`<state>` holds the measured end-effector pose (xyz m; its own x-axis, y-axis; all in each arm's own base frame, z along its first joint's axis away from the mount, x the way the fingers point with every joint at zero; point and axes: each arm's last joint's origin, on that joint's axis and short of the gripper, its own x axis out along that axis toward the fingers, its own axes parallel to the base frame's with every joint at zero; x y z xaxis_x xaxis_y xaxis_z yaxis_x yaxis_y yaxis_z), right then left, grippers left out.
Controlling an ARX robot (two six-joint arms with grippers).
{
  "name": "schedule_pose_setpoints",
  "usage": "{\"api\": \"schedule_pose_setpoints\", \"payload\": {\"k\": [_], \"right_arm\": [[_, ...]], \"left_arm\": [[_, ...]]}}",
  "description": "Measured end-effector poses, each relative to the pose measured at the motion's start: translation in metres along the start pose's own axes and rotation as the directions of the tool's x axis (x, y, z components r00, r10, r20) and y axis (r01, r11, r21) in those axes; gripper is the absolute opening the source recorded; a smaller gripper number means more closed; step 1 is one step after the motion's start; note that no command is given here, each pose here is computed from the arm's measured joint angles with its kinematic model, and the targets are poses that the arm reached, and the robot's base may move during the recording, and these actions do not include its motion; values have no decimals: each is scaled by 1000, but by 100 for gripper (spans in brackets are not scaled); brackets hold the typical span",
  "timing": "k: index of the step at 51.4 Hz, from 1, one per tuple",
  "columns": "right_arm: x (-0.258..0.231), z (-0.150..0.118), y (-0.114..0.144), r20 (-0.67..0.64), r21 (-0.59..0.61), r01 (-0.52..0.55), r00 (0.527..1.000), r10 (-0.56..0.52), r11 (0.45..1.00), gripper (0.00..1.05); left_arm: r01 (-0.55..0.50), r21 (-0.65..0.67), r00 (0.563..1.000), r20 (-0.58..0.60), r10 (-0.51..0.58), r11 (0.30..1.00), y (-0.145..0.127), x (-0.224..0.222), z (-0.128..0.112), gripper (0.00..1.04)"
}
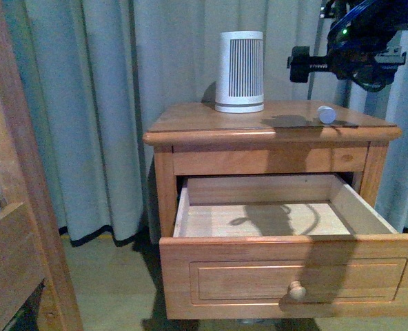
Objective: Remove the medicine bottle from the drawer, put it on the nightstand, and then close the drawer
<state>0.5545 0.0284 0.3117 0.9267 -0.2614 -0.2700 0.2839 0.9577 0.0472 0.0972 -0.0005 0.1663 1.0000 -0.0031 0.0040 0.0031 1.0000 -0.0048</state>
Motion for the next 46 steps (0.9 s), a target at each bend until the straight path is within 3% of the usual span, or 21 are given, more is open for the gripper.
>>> {"api": "schedule_pose_setpoints", "payload": {"k": [10, 17, 23, 28, 36, 46], "right_arm": [[-70, 24, -27, 95, 54, -12, 995, 7, 998, 98], [-133, 17, -52, 144, 78, -38, 989, 27, 996, 98], [-186, -28, -76, 115, 86, -74, 991, 64, 994, 98], [-208, -83, -88, 30, 90, -82, 996, 80, 993, 98], [-221, -166, -95, -122, 96, -82, 988, 94, 992, 98], [-220, -230, -94, -177, 84, -55, 982, 69, 995, 98]], "left_arm": [[0, 0, 1000, 0, 0, 1000, 0, 0, 0, 98], [0, 0, 1000, 0, 0, 1000, 0, 0, 0, 98], [0, 0, 1000, 0, 0, 1000, 0, 0, 0, 98], [0, 0, 1000, 0, 0, 1000, 0, 0, 0, 98], [0, 0, 1000, 0, 0, 1000, 0, 0, 0, 98], [0, 0, 1000, 0, 0, 1000, 0, 0, 0, 98]]}}
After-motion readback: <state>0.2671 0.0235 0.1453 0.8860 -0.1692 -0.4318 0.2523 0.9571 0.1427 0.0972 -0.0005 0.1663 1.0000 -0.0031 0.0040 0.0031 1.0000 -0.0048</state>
